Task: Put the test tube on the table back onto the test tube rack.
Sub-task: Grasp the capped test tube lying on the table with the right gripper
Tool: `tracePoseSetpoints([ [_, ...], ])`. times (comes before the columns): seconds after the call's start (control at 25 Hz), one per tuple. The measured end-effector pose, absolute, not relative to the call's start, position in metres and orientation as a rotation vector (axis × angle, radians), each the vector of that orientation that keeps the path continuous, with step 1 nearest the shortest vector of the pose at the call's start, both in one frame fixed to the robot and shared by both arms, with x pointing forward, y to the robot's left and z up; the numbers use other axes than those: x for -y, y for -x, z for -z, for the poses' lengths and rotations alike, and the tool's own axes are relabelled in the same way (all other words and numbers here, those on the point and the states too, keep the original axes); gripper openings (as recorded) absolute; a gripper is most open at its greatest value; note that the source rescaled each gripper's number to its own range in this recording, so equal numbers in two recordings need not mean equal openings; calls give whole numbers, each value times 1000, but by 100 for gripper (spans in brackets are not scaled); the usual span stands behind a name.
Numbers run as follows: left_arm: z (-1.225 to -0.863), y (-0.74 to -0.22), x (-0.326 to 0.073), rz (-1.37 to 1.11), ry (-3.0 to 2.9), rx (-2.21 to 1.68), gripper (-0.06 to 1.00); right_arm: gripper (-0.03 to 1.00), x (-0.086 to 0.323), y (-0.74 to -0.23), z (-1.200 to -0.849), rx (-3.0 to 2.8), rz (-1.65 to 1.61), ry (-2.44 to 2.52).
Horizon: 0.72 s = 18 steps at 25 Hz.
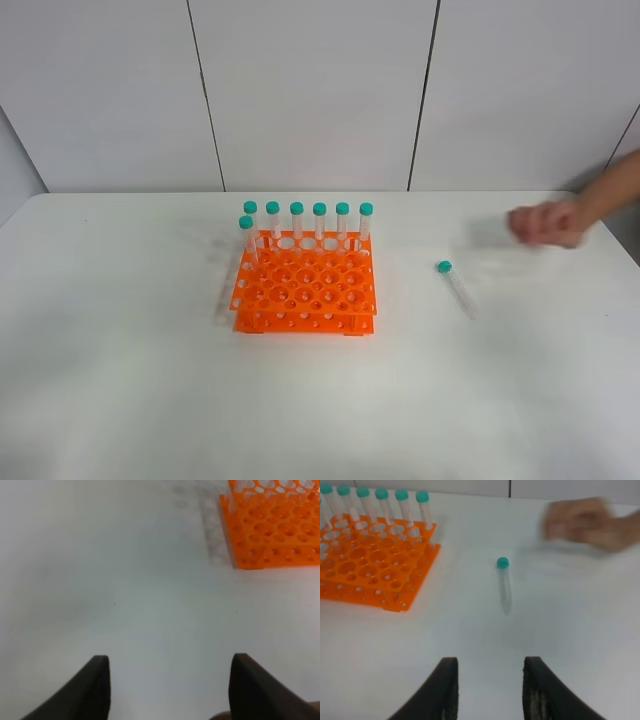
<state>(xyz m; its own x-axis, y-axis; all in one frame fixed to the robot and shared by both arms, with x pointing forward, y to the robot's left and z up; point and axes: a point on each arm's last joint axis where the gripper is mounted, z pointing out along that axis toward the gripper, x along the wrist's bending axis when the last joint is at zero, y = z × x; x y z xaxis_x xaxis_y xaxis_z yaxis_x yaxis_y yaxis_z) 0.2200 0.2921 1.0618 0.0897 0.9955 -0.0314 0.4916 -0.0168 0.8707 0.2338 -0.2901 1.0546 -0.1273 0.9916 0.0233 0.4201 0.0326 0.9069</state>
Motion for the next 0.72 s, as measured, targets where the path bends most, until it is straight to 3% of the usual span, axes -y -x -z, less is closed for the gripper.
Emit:
tracePoseSetpoints([
  [0.72, -1062, -220, -292, -843, -1613, -1501, 100, 50, 290, -234, -1055, -1630, -1064, -1456],
])
